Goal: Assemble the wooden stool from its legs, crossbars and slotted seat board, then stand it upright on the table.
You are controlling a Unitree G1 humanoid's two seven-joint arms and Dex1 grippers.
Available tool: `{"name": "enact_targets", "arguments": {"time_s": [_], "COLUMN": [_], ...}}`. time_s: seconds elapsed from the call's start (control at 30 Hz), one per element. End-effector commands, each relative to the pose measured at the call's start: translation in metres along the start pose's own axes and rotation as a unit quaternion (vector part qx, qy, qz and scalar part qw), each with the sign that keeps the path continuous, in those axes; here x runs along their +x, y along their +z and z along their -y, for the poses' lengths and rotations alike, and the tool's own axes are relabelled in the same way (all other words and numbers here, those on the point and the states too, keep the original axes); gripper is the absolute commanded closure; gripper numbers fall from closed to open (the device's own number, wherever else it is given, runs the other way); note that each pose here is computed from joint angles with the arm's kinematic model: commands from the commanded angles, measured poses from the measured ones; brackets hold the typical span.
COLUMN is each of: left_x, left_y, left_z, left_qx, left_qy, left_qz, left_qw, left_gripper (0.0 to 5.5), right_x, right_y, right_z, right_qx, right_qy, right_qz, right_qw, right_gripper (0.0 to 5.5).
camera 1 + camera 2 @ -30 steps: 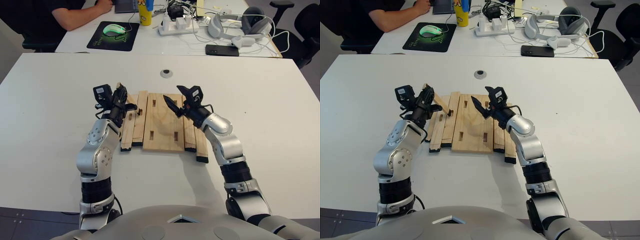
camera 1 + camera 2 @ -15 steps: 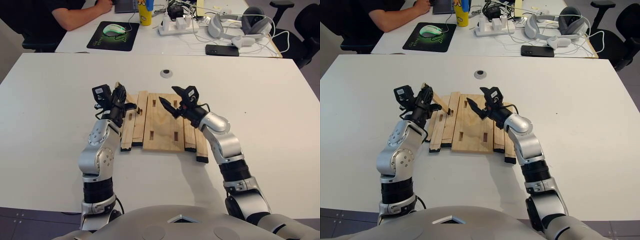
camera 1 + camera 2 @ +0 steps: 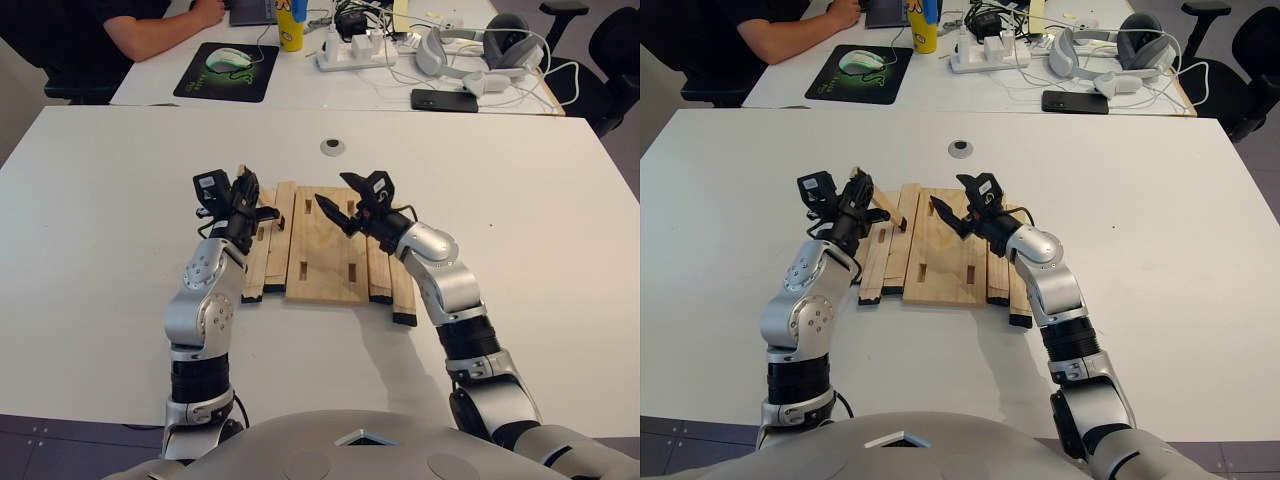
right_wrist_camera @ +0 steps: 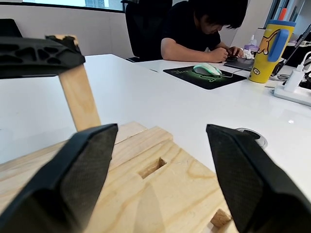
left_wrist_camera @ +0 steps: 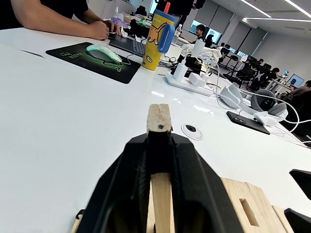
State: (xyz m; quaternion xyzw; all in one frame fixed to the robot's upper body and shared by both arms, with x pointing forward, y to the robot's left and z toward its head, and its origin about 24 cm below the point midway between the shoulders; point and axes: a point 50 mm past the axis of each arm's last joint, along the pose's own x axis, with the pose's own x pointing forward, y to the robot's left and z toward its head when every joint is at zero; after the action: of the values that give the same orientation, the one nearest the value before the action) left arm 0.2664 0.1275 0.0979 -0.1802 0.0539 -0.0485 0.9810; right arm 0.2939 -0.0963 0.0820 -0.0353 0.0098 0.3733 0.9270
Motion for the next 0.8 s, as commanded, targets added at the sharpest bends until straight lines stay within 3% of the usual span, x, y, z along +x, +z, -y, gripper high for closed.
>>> {"name": "enact_targets", "arguments": {"time_s": [0.03,0.8], "left_x": [0.003,0.003], "left_y": [-0.003,-0.001], "left_z": [0.006,-0.002], "left_qx": [-0.009,0.019], "left_qy": [-0.009,-0.004], "left_qz": [-0.006,-0.020], "left_qw": [1.000,1.000], "left_gripper": [5.06,5.06], "right_x": [0.004,0.002], "right_y": [0.004,0.001], "right_z": [-0.002,-0.004], "right_qx": [-0.001,0.004], "right_qy": [0.004,-0.009], "right_qz": [0.003,0.007], "right_qw": [1.000,1.000], "right_gripper": [2.13,2.13]}}
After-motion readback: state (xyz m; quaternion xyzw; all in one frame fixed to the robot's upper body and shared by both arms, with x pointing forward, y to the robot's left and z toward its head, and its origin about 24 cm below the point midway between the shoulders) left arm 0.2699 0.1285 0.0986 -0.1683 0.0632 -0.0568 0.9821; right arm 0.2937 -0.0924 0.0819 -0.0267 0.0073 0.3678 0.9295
